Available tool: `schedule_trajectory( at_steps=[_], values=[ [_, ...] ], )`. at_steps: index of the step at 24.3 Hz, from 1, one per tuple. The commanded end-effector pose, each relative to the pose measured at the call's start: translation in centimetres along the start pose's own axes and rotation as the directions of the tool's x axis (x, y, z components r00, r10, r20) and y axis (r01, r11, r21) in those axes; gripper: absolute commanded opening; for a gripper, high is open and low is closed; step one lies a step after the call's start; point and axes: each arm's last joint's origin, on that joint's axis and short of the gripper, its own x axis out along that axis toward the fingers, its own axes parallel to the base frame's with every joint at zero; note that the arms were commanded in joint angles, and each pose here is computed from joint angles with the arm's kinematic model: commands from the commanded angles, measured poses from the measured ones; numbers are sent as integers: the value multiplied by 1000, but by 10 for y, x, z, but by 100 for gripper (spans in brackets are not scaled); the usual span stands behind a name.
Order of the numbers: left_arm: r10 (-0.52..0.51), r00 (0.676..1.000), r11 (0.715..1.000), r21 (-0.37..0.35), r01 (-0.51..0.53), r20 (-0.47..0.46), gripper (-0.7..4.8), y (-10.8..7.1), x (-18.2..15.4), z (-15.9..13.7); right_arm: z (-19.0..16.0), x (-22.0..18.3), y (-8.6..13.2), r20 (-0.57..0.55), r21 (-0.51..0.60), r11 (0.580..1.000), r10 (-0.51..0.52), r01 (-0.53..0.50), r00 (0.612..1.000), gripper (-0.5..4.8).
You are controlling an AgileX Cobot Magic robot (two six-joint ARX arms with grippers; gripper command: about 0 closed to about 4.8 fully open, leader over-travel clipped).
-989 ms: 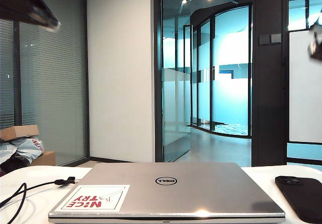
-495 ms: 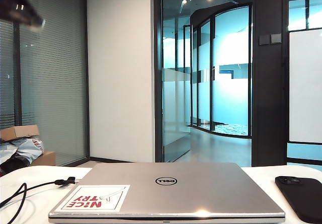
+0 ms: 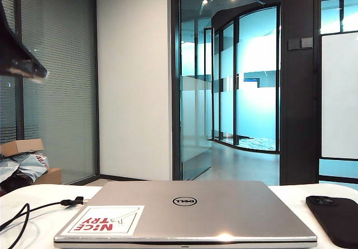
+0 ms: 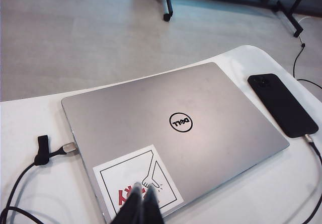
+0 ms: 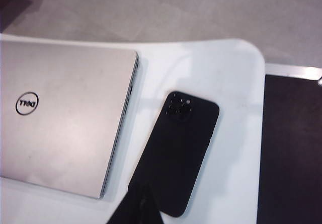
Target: Pick up the charging cable and the phone, plug the charging cable into the charging port on the phone, and finally place them back on the table.
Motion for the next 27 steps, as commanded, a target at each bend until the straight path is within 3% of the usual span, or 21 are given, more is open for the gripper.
schedule_trajectory(
  at_steps=[1, 5, 13, 18, 23, 27],
  values=[
    [-14, 996, 1000, 15, 13, 85, -6, 1, 3, -3, -5, 4, 0, -8, 0, 1000, 4, -4, 1000, -1],
    [-22, 990, 1000, 23, 19, 141, -6, 2, 6, -11, -6, 4, 0, -7, 0, 1000, 3, -3, 1000, -1],
    [-26, 986, 999, 26, 22, 166, -6, 2, 6, -12, -6, 4, 0, -7, 0, 1000, 3, -3, 1000, 0],
    [-28, 958, 999, 41, 17, 286, -6, 1, -10, -2, -6, 4, 0, -7, 0, 1000, 3, -3, 1000, 0],
    [84, 916, 994, 26, -103, 393, -6, 13, -32, 1, -6, 4, 0, -7, 0, 1000, 3, -3, 1000, 0],
    [220, 865, 963, 38, -265, 450, -6, 25, -48, 0, -6, 4, 0, -7, 0, 1000, 3, -3, 1000, -1]
  ],
)
